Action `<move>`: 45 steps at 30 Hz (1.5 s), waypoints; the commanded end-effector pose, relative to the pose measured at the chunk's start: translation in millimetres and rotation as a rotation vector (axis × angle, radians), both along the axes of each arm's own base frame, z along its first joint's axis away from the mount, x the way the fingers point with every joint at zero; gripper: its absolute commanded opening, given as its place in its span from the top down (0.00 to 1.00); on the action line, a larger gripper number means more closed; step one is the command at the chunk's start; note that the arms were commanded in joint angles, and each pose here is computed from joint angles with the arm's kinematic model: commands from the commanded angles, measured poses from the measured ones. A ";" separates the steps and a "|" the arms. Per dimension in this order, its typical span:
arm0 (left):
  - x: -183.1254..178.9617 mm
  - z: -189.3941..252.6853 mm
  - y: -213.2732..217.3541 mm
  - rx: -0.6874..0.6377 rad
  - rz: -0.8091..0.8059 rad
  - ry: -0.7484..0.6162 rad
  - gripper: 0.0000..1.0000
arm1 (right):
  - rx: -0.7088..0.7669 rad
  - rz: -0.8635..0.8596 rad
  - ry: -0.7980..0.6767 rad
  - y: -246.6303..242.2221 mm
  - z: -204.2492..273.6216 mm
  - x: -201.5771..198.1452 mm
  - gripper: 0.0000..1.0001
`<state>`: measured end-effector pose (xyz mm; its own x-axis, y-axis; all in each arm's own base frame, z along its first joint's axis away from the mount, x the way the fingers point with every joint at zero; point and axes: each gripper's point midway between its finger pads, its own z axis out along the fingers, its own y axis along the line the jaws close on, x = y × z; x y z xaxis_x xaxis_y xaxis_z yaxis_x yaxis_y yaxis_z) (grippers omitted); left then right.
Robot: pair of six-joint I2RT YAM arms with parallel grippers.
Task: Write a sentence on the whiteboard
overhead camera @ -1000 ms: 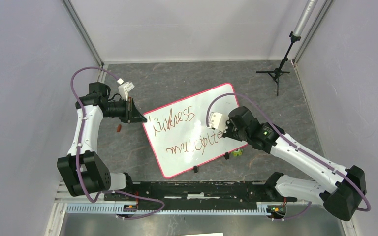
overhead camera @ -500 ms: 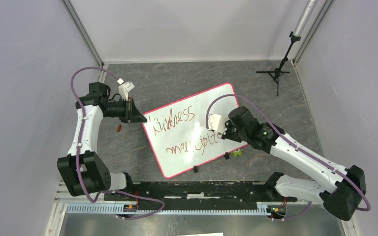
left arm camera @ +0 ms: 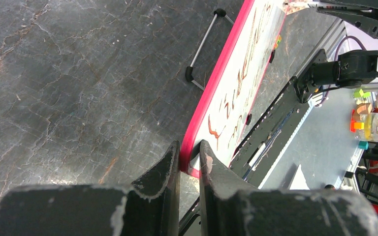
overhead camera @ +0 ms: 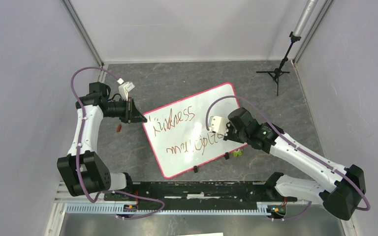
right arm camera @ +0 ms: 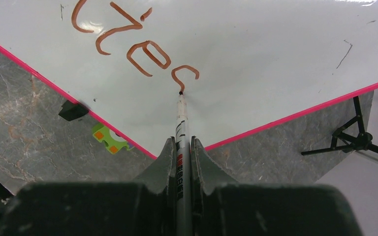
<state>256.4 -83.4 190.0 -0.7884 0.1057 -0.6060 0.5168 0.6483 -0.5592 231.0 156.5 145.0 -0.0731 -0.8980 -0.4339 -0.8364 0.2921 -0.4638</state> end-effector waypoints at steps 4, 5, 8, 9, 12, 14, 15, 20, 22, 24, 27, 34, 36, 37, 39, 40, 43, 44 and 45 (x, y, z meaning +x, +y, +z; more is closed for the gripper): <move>2.9 -13.6 6.7 0.083 0.009 0.018 0.93 | -0.058 0.030 0.081 -5.0 -10.9 -10.8 1.00; 3.0 -13.4 6.8 0.082 0.009 0.015 0.93 | -0.052 0.045 0.098 -2.5 -11.9 -13.6 1.00; 2.9 -14.4 6.8 0.083 0.009 0.019 0.93 | 0.010 0.092 0.123 11.7 -7.4 -18.5 1.00; 2.9 -14.6 6.9 0.083 0.009 0.020 0.93 | 0.028 0.098 0.118 15.1 -4.7 -17.8 1.00; 2.4 -13.9 7.0 0.083 0.011 0.017 0.93 | 0.091 0.114 0.110 27.4 4.6 -16.2 1.00; 1.7 -13.8 6.6 0.084 0.010 0.016 0.93 | 0.130 0.107 0.085 32.0 13.4 -13.3 1.00; 1.4 -13.7 6.7 0.084 0.011 0.017 0.93 | 0.148 0.104 0.070 33.3 18.2 -11.9 1.00; 1.6 -12.6 6.4 0.082 0.010 0.012 0.93 | 0.127 0.071 0.022 23.1 31.0 -7.4 1.00; 1.2 -12.5 6.1 0.082 0.009 0.013 0.93 | 0.093 0.059 0.015 14.5 29.5 -7.6 1.00; 1.4 -12.8 6.5 0.082 0.009 0.011 0.93 | 0.060 0.051 0.016 6.4 24.6 -8.9 1.00; 1.0 -12.1 6.6 0.085 0.010 0.008 0.93 | 0.010 0.059 0.041 -3.2 9.3 -14.6 1.00; 0.7 -12.6 7.0 0.088 0.012 0.011 0.93 | -0.064 0.051 0.059 -15.6 -10.4 -17.4 1.00; 0.7 -13.4 7.1 0.088 0.011 0.012 0.93 | -0.090 0.032 0.059 -19.4 -17.4 -14.7 1.00; 1.0 -13.9 7.1 0.088 0.011 0.014 0.93 | -0.098 0.028 0.056 -20.2 -19.7 -13.3 1.00; 1.0 -14.0 7.4 0.090 0.011 0.013 0.93 | -0.101 0.022 0.054 -19.1 -23.0 -10.7 1.00; 0.8 -14.4 7.4 0.090 0.012 0.017 0.93 | -0.100 0.023 0.054 -18.5 -23.1 -10.2 1.00; 1.0 -14.6 7.7 0.092 0.012 0.016 0.93 | -0.092 0.029 0.046 -15.4 -18.2 -7.8 1.00; 1.5 -14.2 7.8 0.092 0.013 0.015 0.92 | -0.083 0.039 0.044 -13.1 -14.9 -7.6 1.00; 1.2 -14.2 7.5 0.091 0.012 0.016 0.90 | -0.069 0.051 0.042 -10.0 -11.1 -7.9 1.00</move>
<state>256.7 -83.2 189.9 -0.7852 0.1109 -0.6092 0.5198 0.6528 -0.5511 210.2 136.3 119.4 -0.0746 -0.9410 -0.3302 -0.8888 0.2129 -0.4058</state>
